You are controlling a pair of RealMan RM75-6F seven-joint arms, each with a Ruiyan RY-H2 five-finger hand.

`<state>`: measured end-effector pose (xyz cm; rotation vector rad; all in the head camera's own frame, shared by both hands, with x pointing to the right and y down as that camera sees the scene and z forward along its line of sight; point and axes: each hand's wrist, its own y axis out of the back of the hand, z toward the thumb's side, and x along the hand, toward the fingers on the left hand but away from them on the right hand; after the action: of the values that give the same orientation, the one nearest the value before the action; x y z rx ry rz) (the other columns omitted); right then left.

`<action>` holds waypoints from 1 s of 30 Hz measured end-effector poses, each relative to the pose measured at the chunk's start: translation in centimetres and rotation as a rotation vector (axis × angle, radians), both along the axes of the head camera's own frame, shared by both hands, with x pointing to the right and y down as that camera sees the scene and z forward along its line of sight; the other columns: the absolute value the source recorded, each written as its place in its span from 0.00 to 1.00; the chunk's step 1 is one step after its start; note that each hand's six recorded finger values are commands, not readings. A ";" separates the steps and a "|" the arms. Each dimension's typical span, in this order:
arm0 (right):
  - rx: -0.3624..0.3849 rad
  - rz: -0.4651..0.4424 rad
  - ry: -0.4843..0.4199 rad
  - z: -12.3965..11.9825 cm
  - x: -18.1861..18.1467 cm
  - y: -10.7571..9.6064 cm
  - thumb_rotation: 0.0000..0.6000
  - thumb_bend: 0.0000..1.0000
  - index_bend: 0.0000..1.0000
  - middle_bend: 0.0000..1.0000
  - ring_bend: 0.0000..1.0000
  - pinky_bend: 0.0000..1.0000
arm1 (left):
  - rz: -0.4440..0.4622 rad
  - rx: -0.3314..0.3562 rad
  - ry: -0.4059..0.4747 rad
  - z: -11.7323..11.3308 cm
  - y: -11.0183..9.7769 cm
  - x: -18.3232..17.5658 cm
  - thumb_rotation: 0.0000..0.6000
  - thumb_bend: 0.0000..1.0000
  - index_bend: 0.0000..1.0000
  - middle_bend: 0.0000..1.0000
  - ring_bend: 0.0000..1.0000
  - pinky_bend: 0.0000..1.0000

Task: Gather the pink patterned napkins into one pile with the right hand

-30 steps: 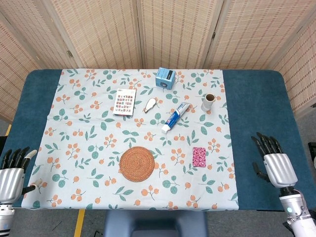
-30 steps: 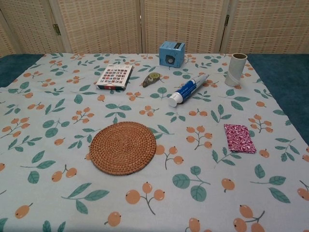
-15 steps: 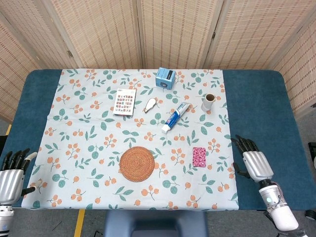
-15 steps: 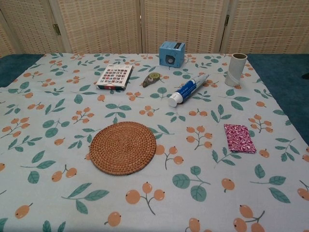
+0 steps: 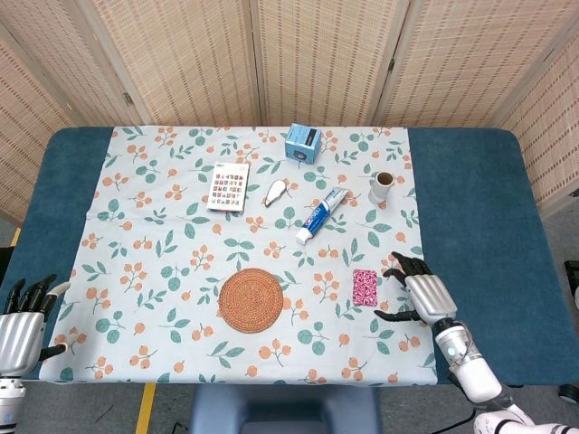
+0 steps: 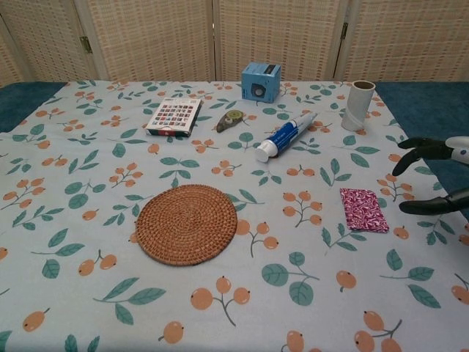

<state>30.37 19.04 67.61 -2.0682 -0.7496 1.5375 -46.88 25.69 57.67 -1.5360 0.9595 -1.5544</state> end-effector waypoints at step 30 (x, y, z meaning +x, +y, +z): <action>-0.050 -0.124 0.063 4.5 -3.6 0.3 0.44 0.12 0.26 0.04 0.00 0.00 | -0.002 0.006 0.021 0.0 0.3 -0.3 1.00 0.21 0.26 0.13 0.19 0.00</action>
<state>26.80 19.37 72.10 -2.0507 -0.5545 1.5587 -47.18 26.00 57.68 -1.5510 0.9763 -1.5380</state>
